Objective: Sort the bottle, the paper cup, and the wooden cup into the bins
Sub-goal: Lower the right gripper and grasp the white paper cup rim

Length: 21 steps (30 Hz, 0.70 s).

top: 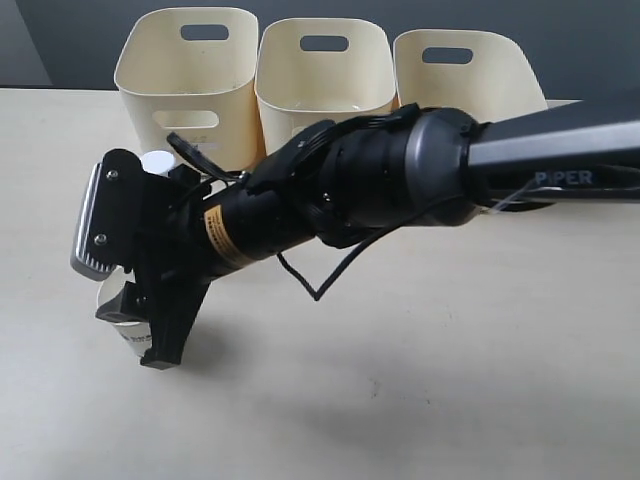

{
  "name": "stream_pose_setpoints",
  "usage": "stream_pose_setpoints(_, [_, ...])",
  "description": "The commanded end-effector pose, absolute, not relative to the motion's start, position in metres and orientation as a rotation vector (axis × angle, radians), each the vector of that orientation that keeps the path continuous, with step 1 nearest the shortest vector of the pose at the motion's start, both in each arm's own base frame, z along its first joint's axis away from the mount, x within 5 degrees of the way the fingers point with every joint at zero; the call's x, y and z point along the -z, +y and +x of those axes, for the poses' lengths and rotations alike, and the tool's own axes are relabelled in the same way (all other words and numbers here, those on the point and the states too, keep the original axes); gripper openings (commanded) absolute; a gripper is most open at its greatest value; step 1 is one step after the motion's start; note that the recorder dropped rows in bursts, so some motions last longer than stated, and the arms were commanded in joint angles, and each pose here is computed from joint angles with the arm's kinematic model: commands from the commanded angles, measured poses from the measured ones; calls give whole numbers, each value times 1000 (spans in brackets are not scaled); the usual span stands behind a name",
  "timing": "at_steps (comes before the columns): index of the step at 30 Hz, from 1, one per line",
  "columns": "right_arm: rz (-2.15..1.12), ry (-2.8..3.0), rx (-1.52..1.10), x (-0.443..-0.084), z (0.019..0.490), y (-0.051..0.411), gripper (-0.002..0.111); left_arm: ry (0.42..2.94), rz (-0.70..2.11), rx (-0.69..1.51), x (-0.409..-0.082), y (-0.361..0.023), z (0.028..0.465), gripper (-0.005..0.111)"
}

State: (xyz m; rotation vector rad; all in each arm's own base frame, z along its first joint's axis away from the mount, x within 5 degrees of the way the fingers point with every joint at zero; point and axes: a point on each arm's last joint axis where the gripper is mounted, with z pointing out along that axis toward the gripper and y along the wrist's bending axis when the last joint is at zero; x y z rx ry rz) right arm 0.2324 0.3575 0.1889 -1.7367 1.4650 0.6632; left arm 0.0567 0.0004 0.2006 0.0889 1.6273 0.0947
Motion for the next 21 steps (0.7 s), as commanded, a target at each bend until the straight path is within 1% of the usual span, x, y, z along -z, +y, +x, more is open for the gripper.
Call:
stream_pose_setpoints(1, [-1738, 1493, -684, -177, 237, 363, 52, 1617, 87, -94, -201, 0, 56, 0])
stream_pose_setpoints(10, [-1736, 1512, -699, -174, 237, 364, 52, 1617, 87, -94, -201, 0, 56, 0])
stream_pose_setpoints(15, [-1758, 1547, -706, -157, 238, 365, 52, 1617, 87, -94, -201, 0, 56, 0])
stream_pose_setpoints(21, [-1760, 1558, -699, -152, 238, 365, 52, 1617, 87, -94, -201, 0, 56, 0])
